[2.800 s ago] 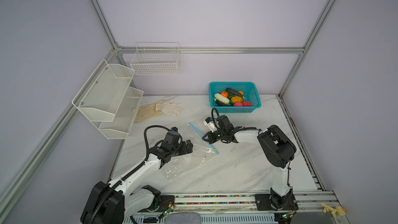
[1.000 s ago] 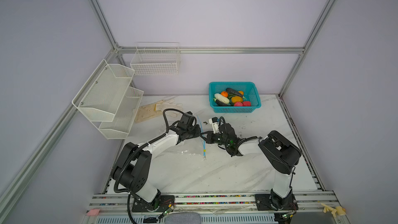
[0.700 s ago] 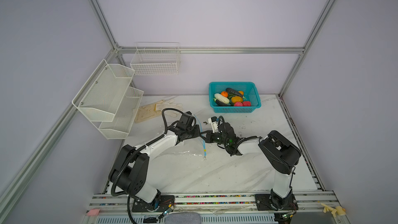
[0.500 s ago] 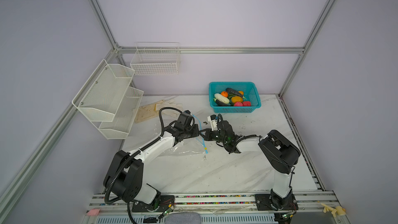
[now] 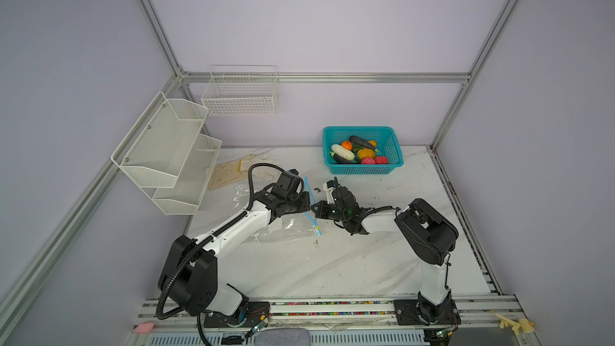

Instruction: Place the food in the zip-top bag and seal the zipper

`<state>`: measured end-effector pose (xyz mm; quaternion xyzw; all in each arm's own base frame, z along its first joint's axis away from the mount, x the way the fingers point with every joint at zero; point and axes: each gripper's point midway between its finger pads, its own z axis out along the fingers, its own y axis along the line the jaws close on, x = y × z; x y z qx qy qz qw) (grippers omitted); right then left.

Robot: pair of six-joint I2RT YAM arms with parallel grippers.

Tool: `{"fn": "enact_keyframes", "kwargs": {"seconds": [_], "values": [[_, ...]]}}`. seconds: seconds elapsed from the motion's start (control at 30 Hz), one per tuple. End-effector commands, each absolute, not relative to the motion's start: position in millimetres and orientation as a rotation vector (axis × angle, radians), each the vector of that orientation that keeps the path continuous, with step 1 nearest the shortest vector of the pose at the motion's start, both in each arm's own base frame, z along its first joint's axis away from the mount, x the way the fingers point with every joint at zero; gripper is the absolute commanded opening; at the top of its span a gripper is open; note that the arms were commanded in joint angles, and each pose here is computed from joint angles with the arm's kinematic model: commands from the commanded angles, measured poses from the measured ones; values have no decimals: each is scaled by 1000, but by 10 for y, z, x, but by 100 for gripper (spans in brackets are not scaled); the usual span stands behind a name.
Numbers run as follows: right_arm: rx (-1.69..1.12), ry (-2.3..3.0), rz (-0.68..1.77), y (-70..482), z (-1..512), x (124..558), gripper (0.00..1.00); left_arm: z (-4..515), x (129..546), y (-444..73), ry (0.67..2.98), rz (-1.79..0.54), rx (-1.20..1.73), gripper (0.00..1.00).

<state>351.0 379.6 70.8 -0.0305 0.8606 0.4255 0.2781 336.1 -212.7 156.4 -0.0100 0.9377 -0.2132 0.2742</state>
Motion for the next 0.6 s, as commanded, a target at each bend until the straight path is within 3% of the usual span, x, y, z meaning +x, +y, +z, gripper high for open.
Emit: {"fn": "enact_keyframes", "kwargs": {"seconds": [0.0,0.13,0.33,0.57], "values": [[-66,2312,1141,3850,733,3538,0,2218,3427,-2275,2375,-684,46,0],[-94,2292,1153,3860,815,3524,5,2179,3416,-2287,2396,-680,61,0],[-146,2243,1186,3867,983,3476,34,1994,3433,-2303,2444,-664,56,0],[-177,2212,1225,3935,1048,3481,46,1978,3428,-2325,2447,-677,60,0]]}}
